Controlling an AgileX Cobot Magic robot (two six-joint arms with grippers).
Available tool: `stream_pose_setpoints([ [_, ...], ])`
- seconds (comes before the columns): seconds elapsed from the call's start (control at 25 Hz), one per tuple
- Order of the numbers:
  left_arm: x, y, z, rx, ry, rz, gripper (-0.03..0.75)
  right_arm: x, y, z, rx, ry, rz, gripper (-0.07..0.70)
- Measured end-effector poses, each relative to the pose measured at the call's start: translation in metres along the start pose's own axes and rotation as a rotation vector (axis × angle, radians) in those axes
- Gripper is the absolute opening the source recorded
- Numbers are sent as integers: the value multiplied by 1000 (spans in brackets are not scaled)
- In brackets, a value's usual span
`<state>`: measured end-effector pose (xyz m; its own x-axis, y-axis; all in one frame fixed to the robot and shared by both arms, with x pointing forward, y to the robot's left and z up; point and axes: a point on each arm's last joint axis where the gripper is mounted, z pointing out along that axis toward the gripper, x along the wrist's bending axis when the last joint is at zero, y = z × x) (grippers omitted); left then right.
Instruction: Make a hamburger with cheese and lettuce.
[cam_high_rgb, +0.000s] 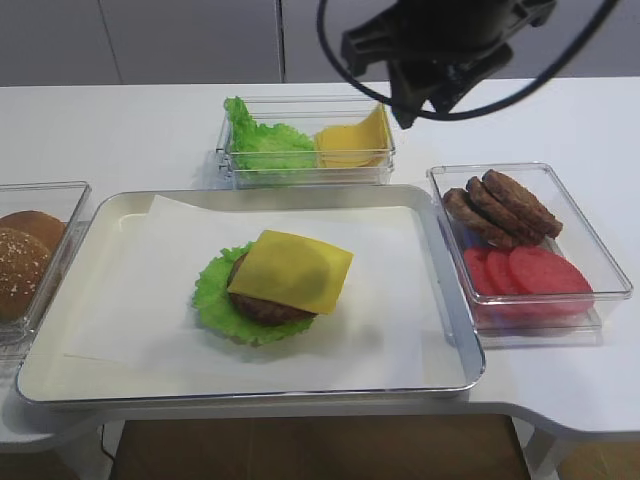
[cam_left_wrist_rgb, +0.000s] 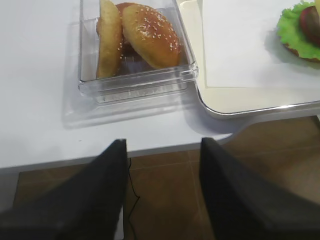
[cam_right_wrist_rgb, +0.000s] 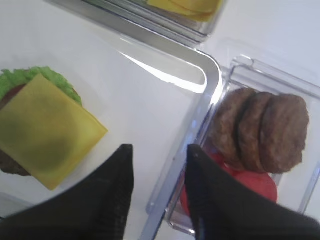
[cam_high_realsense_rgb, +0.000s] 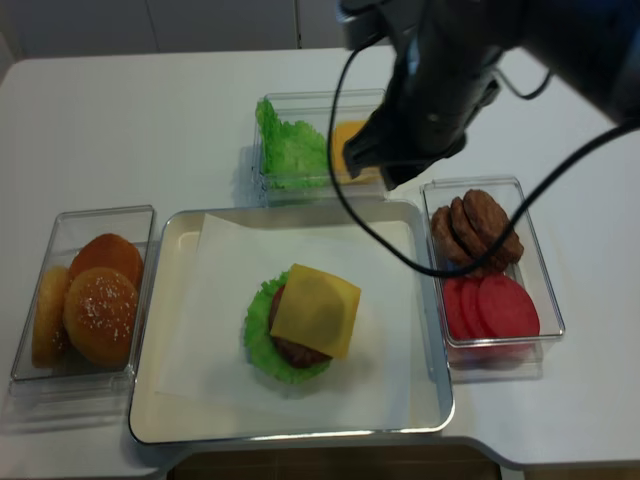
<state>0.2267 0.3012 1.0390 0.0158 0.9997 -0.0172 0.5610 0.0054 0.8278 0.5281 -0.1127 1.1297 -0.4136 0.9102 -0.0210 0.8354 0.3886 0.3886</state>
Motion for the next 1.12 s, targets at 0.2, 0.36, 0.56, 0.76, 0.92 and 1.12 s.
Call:
stream_pose_setpoints([
  [0.2,0,0,0,0,0,0,352,-12,-28,-27,-28,-14,20,289],
  [0.36,0,0,0,0,0,0,352,-17,-51,-52,-70,-8,24,364],
  [0.56,0,0,0,0,0,0,352,-24,-85,-78,-124,0,29,426],
  [0.76,0,0,0,0,0,0,352,-30,-118,-98,-173,7,36,431],
  [0.92,0,0,0,0,0,0,352,-34,-143,-110,-213,10,39,431],
  [1.12,0,0,0,0,0,0,352,-43,-176,-115,-248,-27,38,431],
])
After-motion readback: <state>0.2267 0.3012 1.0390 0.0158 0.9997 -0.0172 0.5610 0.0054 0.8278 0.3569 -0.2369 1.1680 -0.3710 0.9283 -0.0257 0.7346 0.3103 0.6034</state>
